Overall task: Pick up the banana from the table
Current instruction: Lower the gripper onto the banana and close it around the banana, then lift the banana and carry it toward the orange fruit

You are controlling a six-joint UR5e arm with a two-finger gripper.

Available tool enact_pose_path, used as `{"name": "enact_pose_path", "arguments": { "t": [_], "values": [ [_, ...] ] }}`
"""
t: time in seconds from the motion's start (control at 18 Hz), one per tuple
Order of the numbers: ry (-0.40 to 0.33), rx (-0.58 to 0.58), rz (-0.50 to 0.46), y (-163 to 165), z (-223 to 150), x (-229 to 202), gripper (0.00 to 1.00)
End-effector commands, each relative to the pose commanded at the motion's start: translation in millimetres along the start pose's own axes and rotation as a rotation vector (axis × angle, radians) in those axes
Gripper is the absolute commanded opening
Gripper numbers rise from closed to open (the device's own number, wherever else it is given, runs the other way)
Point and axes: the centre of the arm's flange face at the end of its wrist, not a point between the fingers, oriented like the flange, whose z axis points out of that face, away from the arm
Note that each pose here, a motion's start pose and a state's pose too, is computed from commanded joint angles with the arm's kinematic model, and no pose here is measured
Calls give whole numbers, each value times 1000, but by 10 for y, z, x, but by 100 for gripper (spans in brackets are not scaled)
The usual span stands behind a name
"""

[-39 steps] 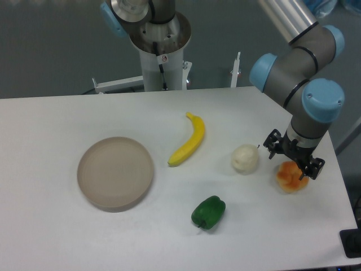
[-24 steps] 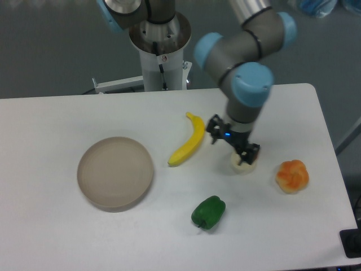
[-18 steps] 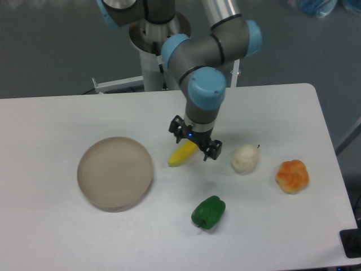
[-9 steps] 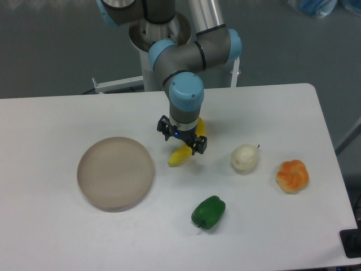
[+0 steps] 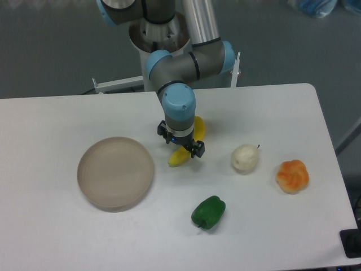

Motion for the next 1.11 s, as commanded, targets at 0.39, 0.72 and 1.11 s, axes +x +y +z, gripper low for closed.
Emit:
{"name": "enact_pose_path", "arguments": {
  "t": [0.39, 0.72, 1.11],
  "values": [
    [-19, 10, 0, -23, -121, -66, 1],
    [-67, 43, -25, -100, -810, -477, 3],
    [-121, 76, -28, 66, -1776, -1285, 2]
  ]
}}
